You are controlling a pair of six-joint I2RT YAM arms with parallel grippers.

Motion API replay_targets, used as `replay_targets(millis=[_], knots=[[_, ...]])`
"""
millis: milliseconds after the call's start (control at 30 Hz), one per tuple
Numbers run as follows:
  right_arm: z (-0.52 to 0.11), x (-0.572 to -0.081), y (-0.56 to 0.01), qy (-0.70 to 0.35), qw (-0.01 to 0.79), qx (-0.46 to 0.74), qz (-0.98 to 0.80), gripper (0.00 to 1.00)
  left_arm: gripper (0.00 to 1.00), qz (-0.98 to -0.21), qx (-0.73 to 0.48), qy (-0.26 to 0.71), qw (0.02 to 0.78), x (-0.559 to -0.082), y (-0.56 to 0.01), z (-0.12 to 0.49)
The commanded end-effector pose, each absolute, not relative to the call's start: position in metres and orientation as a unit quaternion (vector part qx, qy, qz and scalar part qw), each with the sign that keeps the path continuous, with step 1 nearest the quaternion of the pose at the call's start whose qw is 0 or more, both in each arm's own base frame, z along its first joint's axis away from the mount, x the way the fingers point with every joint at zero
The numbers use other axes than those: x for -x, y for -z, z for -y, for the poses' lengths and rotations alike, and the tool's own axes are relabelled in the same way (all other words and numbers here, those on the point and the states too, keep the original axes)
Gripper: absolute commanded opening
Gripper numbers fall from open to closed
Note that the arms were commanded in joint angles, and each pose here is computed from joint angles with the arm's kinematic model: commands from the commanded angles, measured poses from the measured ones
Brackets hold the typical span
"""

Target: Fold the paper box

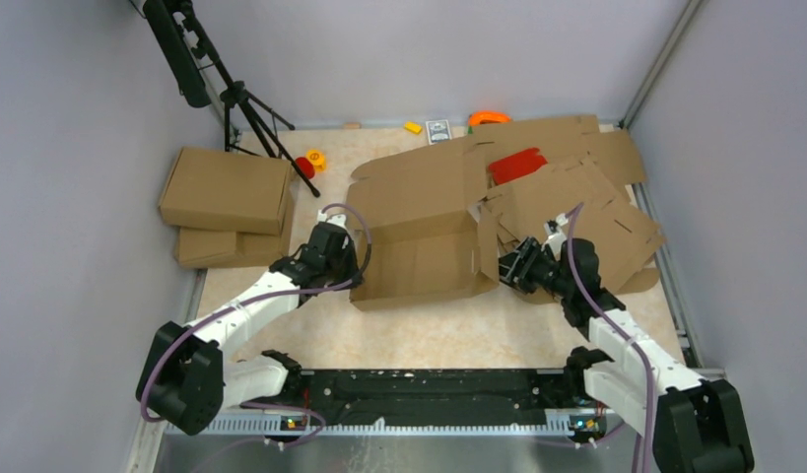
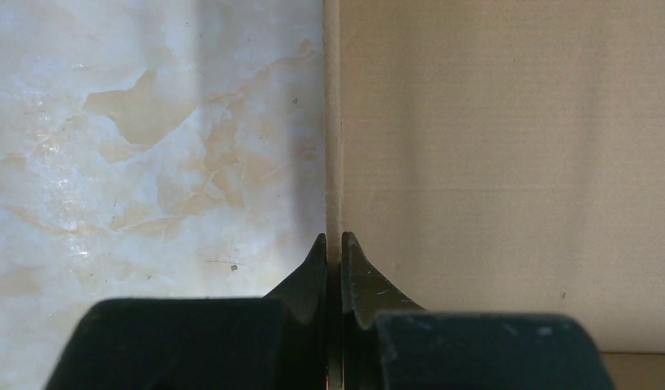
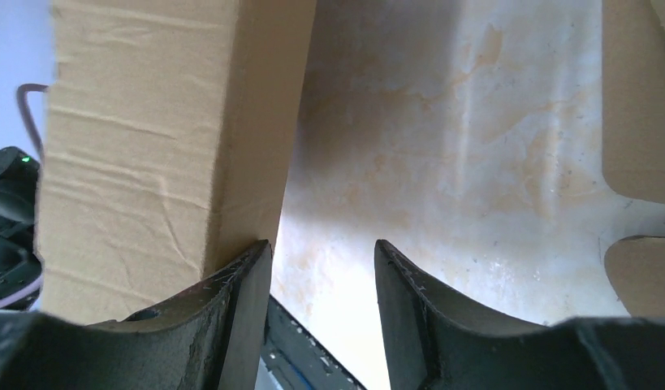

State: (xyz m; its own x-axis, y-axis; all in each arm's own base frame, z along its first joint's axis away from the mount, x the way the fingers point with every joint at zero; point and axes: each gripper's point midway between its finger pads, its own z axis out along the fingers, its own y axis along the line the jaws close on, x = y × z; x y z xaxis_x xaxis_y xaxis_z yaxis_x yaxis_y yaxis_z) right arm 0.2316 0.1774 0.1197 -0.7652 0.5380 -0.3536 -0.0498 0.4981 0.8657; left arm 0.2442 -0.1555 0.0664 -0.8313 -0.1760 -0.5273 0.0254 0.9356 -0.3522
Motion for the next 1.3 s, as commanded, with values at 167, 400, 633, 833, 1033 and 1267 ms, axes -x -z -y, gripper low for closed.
replay_targets(millis=[167,400,633,833,1033,1267], knots=[[-0.174,-0.248,-0.121,-0.312,0.325,-0.082,-0.889,0.49,0.00,-0.927,0.010,0.184,0.326,-0.255,-0.083,0.160],[-0.181,-0.253,-0.103,-0.256,0.301,-0.059,-0.917,0.49,0.00,-0.930,0.006,0.167,0.328,-0.256,-0.080,0.161],[-0.188,-0.251,-0.109,-0.295,0.317,-0.070,-0.899,0.52,0.00,-0.932,0.008,0.167,0.321,-0.256,-0.075,0.162],[-0.206,-0.247,-0.119,-0.364,0.321,-0.076,-0.871,0.47,0.00,-0.933,0.006,0.163,0.322,-0.256,-0.074,0.161],[-0.195,-0.248,-0.122,-0.307,0.323,-0.058,-0.893,0.39,0.00,-0.934,0.007,0.154,0.321,-0.255,-0.071,0.159],[-0.215,-0.240,-0.139,-0.402,0.333,-0.070,-0.850,0.33,0.00,-0.936,0.009,0.159,0.314,-0.255,-0.067,0.162]])
